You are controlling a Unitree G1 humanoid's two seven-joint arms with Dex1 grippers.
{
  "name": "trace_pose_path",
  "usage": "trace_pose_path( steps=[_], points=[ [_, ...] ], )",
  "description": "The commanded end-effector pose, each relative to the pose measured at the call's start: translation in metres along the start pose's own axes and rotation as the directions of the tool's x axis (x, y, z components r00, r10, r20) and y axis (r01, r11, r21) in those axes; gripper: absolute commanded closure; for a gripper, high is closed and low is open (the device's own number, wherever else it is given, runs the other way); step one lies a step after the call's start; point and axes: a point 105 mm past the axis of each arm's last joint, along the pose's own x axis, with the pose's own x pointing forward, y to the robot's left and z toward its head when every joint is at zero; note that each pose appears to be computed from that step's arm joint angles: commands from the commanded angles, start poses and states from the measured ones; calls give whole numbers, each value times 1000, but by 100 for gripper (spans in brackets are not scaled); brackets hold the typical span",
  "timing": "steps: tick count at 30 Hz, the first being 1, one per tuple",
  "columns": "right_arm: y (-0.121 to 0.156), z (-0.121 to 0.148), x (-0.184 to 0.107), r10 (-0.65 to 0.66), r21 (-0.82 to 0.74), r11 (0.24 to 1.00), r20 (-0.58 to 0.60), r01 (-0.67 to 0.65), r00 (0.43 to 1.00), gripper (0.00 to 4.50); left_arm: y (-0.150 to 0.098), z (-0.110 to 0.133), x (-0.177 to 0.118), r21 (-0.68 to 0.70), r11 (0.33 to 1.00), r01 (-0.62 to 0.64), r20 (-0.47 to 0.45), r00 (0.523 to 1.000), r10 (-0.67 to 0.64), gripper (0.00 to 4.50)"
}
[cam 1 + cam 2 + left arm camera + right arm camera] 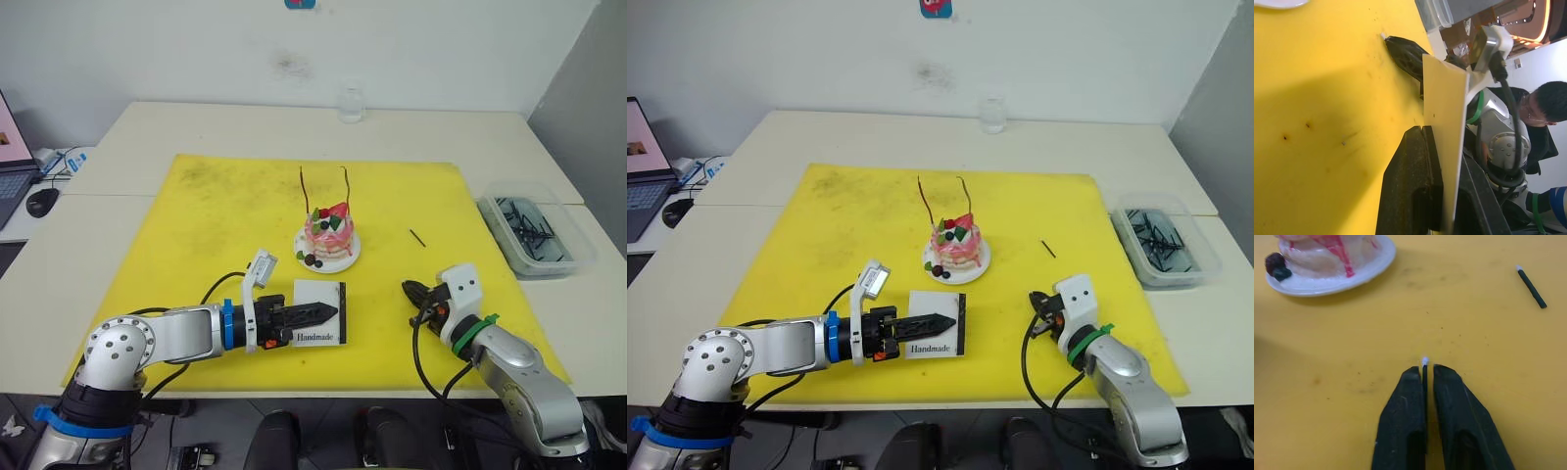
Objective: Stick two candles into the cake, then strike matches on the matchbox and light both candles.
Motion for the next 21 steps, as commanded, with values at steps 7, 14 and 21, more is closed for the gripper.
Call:
trace_pose_path(
  steps=[7, 14, 21],
  points=[
    [2, 2, 2, 3, -65, 998, 30, -1, 1000, 321, -8, 4, 0, 20, 999, 25, 26, 999, -25, 450],
    [-1, -4, 3, -17, -43, 999, 2, 17, 1000, 321, -7, 5, 2, 19, 999, 26, 27, 999, -26, 450],
    [-1, -7, 3, -25, -19, 999, 7, 25, 1000, 441, -6, 5, 2, 21, 1000, 23, 27, 999, -23, 450]
  ],
)
